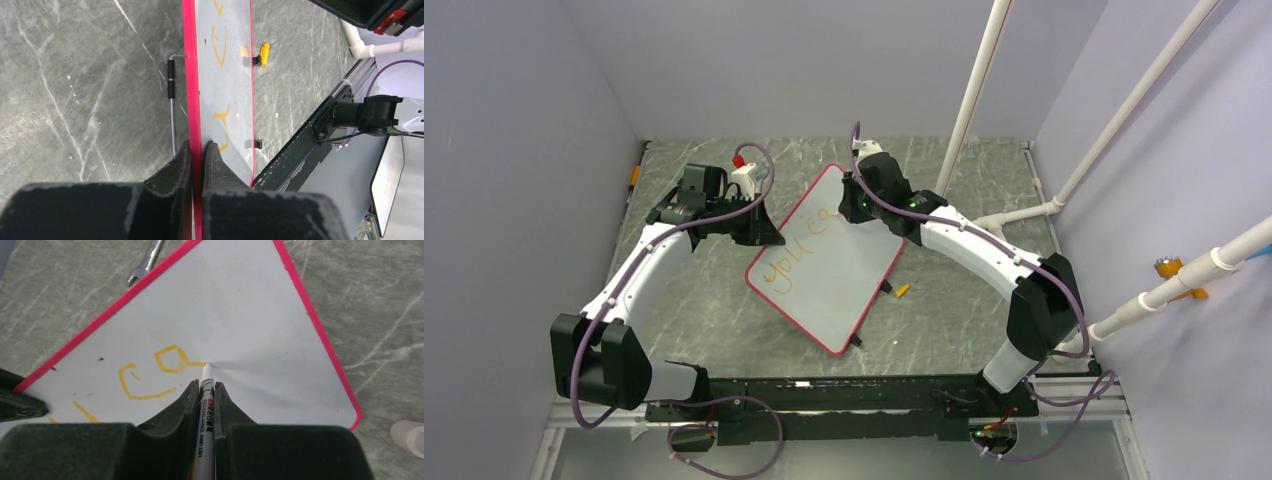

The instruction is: Write a sentence on the whiteboard

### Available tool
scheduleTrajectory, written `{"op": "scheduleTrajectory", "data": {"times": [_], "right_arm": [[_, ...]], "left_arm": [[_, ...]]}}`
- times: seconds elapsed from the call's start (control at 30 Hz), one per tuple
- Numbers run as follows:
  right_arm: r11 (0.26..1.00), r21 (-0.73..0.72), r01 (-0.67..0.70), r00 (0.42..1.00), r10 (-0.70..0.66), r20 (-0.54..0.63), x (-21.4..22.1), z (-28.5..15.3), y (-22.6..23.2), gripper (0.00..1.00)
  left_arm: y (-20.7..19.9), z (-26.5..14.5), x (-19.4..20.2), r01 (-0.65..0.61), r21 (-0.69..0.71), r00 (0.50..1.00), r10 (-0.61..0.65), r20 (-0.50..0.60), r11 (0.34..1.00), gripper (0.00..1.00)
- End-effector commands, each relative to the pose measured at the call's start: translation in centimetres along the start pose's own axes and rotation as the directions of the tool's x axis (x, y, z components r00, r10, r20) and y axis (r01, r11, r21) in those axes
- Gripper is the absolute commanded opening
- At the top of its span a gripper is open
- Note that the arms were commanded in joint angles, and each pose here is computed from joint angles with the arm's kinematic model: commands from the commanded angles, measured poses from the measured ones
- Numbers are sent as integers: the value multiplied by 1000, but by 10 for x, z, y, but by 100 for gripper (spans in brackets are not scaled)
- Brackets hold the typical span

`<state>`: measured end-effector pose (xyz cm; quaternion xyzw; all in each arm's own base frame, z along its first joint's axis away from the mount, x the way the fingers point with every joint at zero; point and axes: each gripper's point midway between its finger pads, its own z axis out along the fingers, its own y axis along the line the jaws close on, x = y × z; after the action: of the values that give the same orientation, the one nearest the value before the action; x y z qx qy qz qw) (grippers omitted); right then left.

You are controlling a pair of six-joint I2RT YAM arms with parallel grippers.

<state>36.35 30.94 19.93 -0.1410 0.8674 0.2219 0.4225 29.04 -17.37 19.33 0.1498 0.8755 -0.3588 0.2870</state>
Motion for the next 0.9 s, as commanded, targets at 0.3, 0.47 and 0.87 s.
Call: {"op": "scheduleTrajectory", "data": {"times": [0.3,0.47,0.87], "right_arm": [[1000,-22,22,986,-18,168,-63,-44,15,0],[999,-42,16,981,-8,193,-71,-43,19,0],[998,-59,-3,982,14,187,-74,-22,21,0]], "left_arm": [[-5,-6,-14,-151,-21,986,152,62,988,0],[-5,-6,-14,-151,-22,986,152,61,988,0],[-5,-5,-13,-154,-20,986,155,58,988,0]]}}
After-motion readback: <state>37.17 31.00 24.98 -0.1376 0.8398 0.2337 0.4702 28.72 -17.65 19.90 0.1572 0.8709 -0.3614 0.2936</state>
